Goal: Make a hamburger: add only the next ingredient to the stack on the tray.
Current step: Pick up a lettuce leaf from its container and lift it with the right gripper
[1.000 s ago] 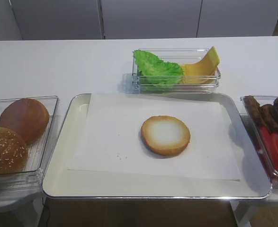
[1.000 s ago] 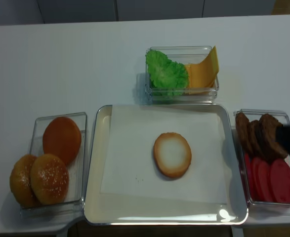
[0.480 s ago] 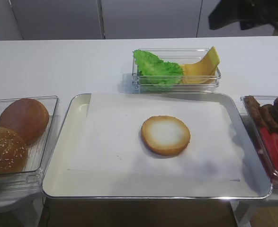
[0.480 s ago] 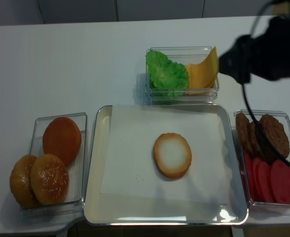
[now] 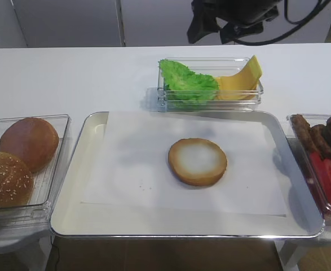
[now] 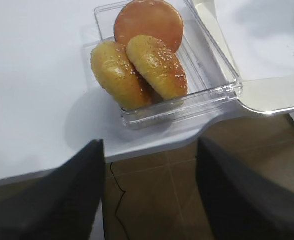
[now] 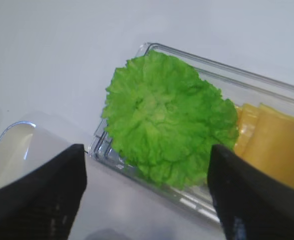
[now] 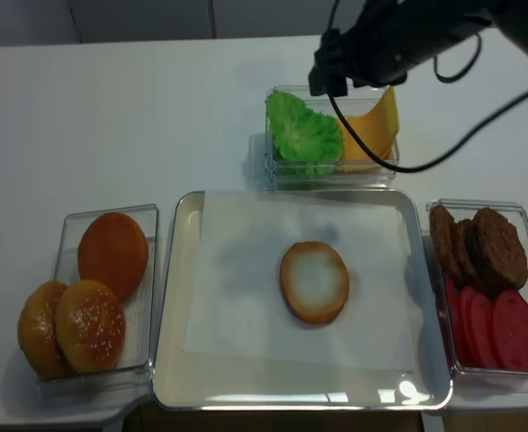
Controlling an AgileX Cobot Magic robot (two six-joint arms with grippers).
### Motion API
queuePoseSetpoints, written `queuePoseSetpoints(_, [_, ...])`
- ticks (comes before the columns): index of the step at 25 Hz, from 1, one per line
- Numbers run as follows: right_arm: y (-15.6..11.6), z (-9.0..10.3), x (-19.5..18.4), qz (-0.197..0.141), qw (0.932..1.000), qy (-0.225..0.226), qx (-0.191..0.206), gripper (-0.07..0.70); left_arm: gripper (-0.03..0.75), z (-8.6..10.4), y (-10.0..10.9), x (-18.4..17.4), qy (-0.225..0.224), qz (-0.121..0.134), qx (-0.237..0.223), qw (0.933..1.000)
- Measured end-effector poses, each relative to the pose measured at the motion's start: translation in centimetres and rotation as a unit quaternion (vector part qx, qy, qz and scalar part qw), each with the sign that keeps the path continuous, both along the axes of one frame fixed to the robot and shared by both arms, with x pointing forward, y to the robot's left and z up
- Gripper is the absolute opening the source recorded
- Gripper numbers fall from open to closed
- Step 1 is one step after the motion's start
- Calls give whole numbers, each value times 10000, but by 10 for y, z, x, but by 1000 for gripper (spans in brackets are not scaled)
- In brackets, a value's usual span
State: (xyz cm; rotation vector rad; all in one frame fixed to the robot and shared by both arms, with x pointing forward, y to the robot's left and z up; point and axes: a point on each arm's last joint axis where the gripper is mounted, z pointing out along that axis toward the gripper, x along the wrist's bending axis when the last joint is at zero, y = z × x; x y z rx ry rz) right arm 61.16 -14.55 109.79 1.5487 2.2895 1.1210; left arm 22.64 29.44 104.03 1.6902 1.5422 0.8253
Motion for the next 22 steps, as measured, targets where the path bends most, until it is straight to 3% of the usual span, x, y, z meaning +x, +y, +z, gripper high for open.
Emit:
queuePoseSetpoints(9, [30, -37, 49, 358, 9978, 136, 542, 583, 428, 0, 0, 0, 0, 0, 0, 10000])
queuePoseSetpoints(17, [57, -55, 59, 641, 9973, 52, 351, 583, 428, 0, 0, 0, 0, 0, 0, 10000])
queuePoseSetpoints(22, [61, -71, 64, 627, 9978, 84, 210, 583, 428, 0, 0, 0, 0, 0, 0, 10000])
